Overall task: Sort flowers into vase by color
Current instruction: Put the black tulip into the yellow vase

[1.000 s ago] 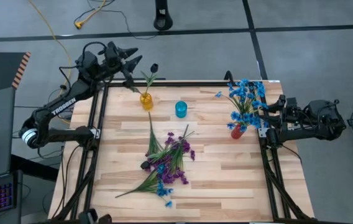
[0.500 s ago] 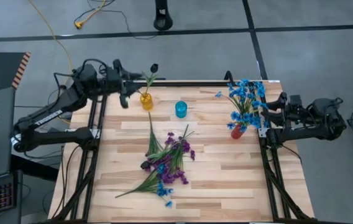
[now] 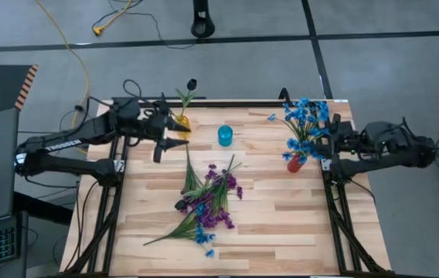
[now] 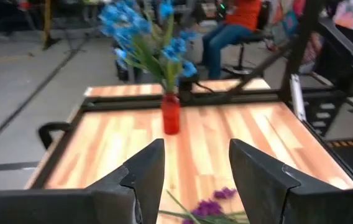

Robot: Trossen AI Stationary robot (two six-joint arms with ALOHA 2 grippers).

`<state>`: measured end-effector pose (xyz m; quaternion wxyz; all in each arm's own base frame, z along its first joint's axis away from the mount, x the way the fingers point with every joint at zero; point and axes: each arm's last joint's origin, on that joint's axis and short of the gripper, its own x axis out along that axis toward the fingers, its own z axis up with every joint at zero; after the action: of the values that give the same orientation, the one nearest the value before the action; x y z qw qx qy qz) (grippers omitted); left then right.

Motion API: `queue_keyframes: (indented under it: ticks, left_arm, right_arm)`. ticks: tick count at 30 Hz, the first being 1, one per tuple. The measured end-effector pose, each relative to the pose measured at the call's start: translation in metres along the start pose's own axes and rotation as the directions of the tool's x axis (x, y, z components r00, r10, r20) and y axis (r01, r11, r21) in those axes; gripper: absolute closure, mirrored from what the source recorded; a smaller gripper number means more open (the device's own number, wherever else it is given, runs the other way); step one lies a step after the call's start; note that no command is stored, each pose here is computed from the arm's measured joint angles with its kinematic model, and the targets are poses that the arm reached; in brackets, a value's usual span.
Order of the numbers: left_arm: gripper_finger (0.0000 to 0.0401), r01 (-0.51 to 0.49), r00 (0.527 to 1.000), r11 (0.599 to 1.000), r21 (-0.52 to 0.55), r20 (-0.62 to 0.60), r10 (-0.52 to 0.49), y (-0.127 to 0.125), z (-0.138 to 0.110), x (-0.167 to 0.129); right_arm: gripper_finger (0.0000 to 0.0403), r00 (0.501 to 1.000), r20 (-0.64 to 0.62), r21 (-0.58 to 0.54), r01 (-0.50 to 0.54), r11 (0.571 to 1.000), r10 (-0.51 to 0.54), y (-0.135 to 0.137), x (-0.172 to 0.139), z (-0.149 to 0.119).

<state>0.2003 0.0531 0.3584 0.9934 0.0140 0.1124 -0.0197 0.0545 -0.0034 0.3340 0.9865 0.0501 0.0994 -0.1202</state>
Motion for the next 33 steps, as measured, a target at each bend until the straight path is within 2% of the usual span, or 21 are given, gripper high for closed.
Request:
queue_keyframes:
  ticks: [9, 19, 24, 28, 33]
  left_arm:
    - [0.0233, 0.071, 0.996, 0.997, 0.012, -0.047, -0.070, -0.017, -0.005, 0.014]
    - [0.0233, 0.080, 0.994, 0.997, 0.018, -0.081, -0.079, -0.025, -0.009, 0.025]
    - [0.0233, 0.084, 0.992, 0.996, 0.017, -0.094, -0.082, -0.026, -0.011, 0.028]
    - [0.0233, 0.084, 0.992, 0.996, 0.008, -0.096, -0.082, -0.026, -0.011, 0.029]
    - [0.0233, 0.086, 0.991, 0.996, -0.001, -0.103, -0.086, -0.027, -0.012, 0.031]
  right_arm:
    - [0.0169, 1.000, -0.003, -0.032, 0.000, 0.999, 0.000, 0.008, 0.007, 0.036]
    - [0.0169, 1.000, -0.003, -0.034, -0.008, 0.999, 0.008, 0.015, 0.014, 0.064]
    - [0.0169, 0.993, -0.046, -0.037, -0.114, 0.993, 0.113, 0.024, 0.023, 0.067]
    - [0.0169, 0.976, -0.069, 0.004, -0.206, 0.979, 0.206, 0.035, 0.029, 0.068]
    - [0.0169, 0.951, -0.050, -0.031, -0.307, 0.951, 0.306, 0.056, 0.039, 0.071]
